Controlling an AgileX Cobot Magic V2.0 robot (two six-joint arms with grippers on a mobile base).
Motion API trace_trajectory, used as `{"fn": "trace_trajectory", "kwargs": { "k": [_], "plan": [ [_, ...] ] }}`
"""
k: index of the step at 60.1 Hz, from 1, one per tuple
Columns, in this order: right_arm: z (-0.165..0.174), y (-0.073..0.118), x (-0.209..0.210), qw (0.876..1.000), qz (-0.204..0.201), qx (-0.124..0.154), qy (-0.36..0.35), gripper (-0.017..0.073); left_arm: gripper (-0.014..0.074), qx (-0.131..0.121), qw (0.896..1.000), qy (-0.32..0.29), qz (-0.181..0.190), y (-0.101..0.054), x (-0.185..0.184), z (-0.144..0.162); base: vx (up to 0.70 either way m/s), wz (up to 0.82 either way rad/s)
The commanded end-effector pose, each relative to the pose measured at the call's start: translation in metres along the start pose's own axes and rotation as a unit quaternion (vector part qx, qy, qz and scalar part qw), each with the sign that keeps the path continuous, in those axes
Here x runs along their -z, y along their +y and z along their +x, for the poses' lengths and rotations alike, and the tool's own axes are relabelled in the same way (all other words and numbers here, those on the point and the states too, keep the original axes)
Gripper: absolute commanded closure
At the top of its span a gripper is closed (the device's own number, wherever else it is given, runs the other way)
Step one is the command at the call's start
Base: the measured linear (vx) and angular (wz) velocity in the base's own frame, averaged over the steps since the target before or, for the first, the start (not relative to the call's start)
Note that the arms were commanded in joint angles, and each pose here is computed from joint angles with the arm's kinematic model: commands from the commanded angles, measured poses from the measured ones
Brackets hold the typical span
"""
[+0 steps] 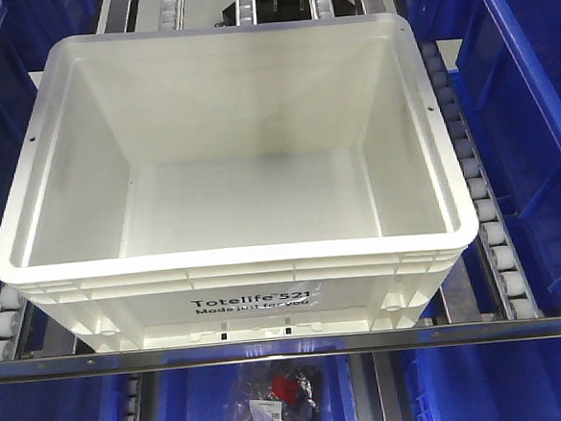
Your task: Place moving items into box and shelve
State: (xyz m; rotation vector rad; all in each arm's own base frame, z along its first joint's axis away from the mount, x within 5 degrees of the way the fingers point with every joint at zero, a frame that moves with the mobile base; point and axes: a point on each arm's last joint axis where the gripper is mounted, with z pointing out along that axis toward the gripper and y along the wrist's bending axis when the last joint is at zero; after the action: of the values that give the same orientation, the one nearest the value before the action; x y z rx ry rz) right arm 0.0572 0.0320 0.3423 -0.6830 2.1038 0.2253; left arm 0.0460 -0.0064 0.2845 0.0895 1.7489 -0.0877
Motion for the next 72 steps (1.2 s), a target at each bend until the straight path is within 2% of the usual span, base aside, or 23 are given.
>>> {"fn": "trace_trajectory", "kwargs": {
  "k": [1,6,23,33,56,72],
  "plan": [
    [-0.012,-0.001,0.004,0.999,0.005,0.005,-0.042,0.0575,0.0616,0.008,0.996,-0.085,-0.023,0.003,-0.005,0.007,0.00,0.00],
    [-0.012,-0.001,0.004,0.999,0.005,0.005,-0.042,0.0575,0.0616,0.010,0.994,-0.099,-0.045,0.006,-0.009,0.034,0.00,0.00],
    [-0.012,-0.001,0.004,0.999,0.005,0.005,-0.042,0.0575,0.0618,0.012,0.989,-0.137,-0.053,0.008,-0.025,0.083,0.00,0.00],
    [-0.012,-0.001,0.004,0.999,0.005,0.005,-0.042,0.0575,0.0618,-0.009,0.990,-0.134,-0.052,0.008,-0.025,0.083,0.00,0.00],
    [-0.012,-0.001,0.004,0.999,0.005,0.005,-0.042,0.0575,0.0618,-0.002,0.990,-0.135,-0.039,0.006,-0.025,0.083,0.00,0.00],
    [-0.012,-0.001,0.004,0.999,0.005,0.005,-0.042,0.0575,0.0616,-0.001,0.990,-0.134,-0.051,0.008,-0.025,0.083,0.00,0.00]
  ]
}}
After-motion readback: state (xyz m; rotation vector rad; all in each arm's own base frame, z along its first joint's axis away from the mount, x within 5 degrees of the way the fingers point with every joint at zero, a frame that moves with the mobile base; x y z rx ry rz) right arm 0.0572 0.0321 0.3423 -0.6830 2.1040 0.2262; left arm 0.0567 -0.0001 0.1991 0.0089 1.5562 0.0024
